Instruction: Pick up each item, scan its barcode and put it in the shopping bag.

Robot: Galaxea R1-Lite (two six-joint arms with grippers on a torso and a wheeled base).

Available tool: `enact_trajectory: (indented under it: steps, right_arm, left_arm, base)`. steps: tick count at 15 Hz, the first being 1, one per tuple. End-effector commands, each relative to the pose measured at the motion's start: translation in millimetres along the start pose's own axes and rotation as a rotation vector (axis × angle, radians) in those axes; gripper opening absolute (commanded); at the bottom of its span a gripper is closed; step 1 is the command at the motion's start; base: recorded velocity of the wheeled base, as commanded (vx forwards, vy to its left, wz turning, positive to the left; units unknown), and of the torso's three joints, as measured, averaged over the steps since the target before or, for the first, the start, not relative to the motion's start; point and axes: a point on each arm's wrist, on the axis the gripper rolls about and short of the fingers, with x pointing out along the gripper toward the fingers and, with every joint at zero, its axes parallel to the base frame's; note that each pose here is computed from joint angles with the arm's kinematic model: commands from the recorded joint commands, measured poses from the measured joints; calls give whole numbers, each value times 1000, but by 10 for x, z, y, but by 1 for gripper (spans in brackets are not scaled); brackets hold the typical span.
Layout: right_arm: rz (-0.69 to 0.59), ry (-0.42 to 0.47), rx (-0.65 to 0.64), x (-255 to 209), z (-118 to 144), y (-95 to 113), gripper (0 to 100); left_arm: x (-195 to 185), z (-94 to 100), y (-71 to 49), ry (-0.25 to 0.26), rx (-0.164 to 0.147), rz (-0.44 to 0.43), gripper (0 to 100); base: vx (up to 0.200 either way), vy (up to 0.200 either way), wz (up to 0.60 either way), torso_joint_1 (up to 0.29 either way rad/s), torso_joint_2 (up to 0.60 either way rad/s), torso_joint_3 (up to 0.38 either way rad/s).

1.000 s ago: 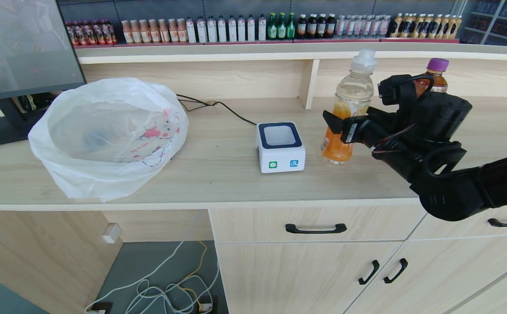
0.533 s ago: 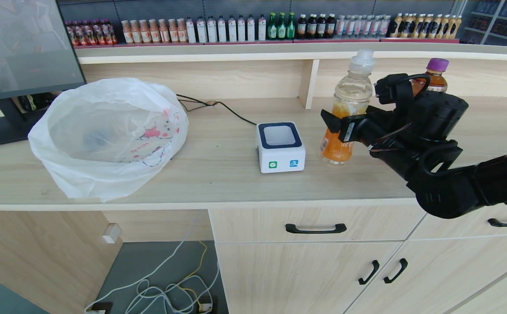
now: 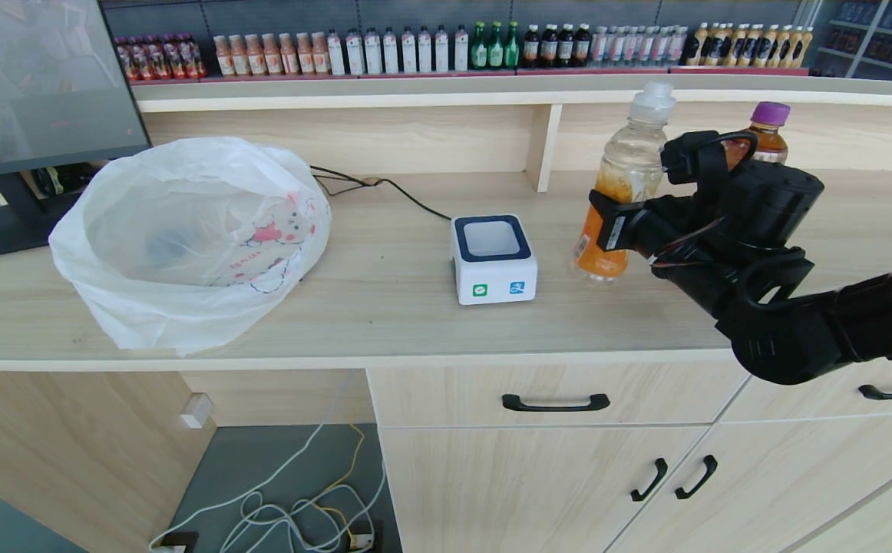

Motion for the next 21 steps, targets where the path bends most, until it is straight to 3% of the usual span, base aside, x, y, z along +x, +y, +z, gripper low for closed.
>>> enact_trajectory:
  steps: [1, 7, 12, 21]
  right_arm:
    - [3, -8, 0, -9, 29, 7, 0]
    - [16, -21, 3, -27, 81, 5, 0]
    - [17, -52, 4, -125, 280, -11, 0]
    - [39, -110, 11, -556, 948, -68, 0]
  left_arm:
    - [0, 0, 0, 0, 0, 0, 100]
    - [0, 0, 0, 0, 0, 0, 100]
    - [0, 0, 0, 0, 0, -1, 100]
    - [0, 0, 0, 0, 0, 0, 100]
  base:
    - [0, 0, 0, 0, 0, 0]
    - [0, 0, 0, 0, 0, 0]
    - [0, 0, 0, 0, 0, 0]
    - [0, 0, 0, 0, 0, 0]
